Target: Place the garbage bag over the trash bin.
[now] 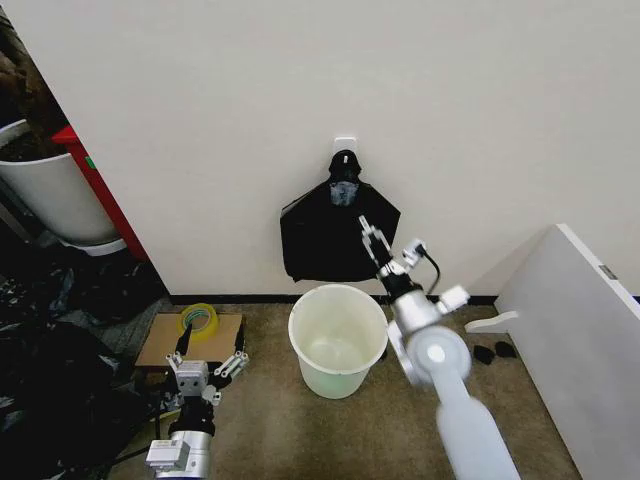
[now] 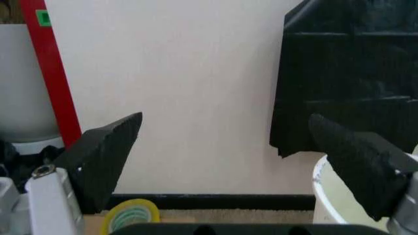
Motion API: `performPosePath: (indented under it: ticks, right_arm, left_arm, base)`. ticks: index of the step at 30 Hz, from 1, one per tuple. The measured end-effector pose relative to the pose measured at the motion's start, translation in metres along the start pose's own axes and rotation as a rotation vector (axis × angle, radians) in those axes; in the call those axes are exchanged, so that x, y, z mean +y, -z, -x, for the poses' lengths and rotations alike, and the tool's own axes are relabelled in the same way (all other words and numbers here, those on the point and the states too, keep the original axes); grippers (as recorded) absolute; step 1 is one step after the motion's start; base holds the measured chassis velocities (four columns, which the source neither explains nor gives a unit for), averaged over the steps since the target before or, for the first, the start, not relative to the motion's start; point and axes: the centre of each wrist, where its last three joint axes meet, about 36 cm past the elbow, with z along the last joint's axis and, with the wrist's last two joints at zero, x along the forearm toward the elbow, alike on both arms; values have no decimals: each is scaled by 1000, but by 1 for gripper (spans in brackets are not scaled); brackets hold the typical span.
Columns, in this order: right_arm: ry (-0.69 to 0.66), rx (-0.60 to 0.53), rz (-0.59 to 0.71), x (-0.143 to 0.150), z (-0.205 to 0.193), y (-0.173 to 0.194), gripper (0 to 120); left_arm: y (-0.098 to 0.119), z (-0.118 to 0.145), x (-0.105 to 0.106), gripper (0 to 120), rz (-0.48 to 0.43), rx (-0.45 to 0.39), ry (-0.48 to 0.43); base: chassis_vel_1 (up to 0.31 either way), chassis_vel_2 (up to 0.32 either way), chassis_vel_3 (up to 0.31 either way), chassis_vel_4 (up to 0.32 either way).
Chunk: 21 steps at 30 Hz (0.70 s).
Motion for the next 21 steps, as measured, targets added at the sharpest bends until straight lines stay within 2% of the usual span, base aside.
performPosePath:
  ticks: [6, 13, 17, 21]
  right_arm:
    - [10, 22, -16, -18, 24, -11, 100]
    - [2, 14, -37, -30, 37, -6, 99]
    - [-15, 11, -72, -40, 41, -3, 88]
    - [-24, 6, -84, -45, 45, -3, 86]
  left_arm:
    - [1, -2, 1, 100, -4, 3, 8]
    - [1, -1, 0, 100, -12, 5, 13]
    - [3, 0, 0, 100, -25, 5, 17]
    - [6, 1, 0, 100, -29, 0, 17]
  base:
    - [0, 0, 0, 0]
    - [0, 0, 0, 0]
    - [0, 0, 0, 0]
    - [0, 0, 0, 0]
